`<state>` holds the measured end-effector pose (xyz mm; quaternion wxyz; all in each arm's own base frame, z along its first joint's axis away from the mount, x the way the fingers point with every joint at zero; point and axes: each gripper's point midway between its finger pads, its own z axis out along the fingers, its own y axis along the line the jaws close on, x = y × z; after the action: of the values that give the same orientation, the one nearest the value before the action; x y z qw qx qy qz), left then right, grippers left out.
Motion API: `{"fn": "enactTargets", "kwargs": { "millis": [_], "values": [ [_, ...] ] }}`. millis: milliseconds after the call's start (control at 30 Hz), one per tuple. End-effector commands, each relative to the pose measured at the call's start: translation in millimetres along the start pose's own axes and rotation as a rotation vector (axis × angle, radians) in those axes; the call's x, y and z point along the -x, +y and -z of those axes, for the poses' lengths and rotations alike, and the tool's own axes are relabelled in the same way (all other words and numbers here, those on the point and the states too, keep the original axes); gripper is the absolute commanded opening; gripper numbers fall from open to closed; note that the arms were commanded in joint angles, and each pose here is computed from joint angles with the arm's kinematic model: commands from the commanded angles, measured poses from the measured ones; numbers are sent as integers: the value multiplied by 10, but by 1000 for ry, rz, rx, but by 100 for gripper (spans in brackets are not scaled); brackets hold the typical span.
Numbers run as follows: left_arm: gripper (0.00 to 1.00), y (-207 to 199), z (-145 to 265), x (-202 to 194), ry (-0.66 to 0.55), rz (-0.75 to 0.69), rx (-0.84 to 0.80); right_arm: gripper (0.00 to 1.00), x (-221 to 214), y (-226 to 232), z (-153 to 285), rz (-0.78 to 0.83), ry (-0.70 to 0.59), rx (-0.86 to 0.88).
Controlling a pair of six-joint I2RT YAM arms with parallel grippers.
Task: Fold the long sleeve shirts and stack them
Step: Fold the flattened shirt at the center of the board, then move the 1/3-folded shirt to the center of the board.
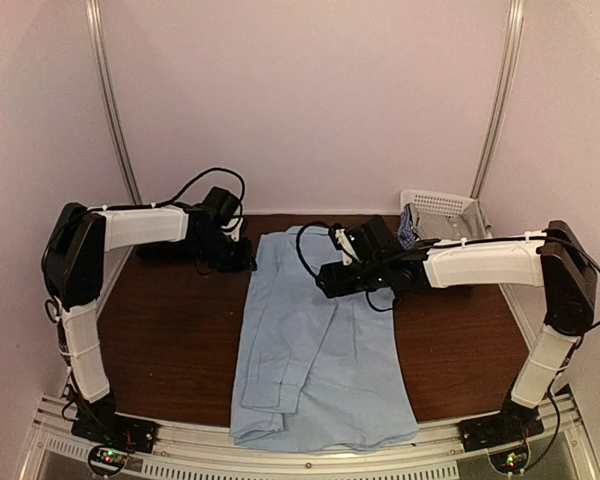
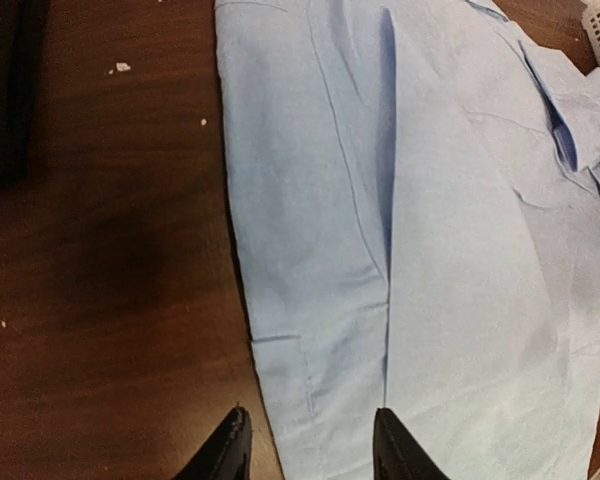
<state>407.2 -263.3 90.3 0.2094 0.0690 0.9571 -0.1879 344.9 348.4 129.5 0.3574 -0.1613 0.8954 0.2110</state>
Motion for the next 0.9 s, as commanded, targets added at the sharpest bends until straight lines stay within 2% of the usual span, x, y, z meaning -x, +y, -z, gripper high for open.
{"fn": "enactTargets", "kwargs": {
  "millis": [0,167,400,500,633,867],
  "values": [
    [42,133,-189,502,-97,-36,43,68,222,-55,197,0,-63,-17],
    [42,207,-548,547,-54,-39,46,68,247,-139,242,4,-69,-30],
    [39,171,-837,377,1,-33,-27,68,281,-196,234,8,-70,-38],
    [30,146,-879,313,12,-21,-57,68,279,-218,223,6,-72,-44],
    [0,196,-886,298,8,-6,-37,68,279,-243,171,-3,-73,-47],
    [0,700,-724,521,-16,8,37,68,407,-274,107,-6,-86,-64]
  ]
}}
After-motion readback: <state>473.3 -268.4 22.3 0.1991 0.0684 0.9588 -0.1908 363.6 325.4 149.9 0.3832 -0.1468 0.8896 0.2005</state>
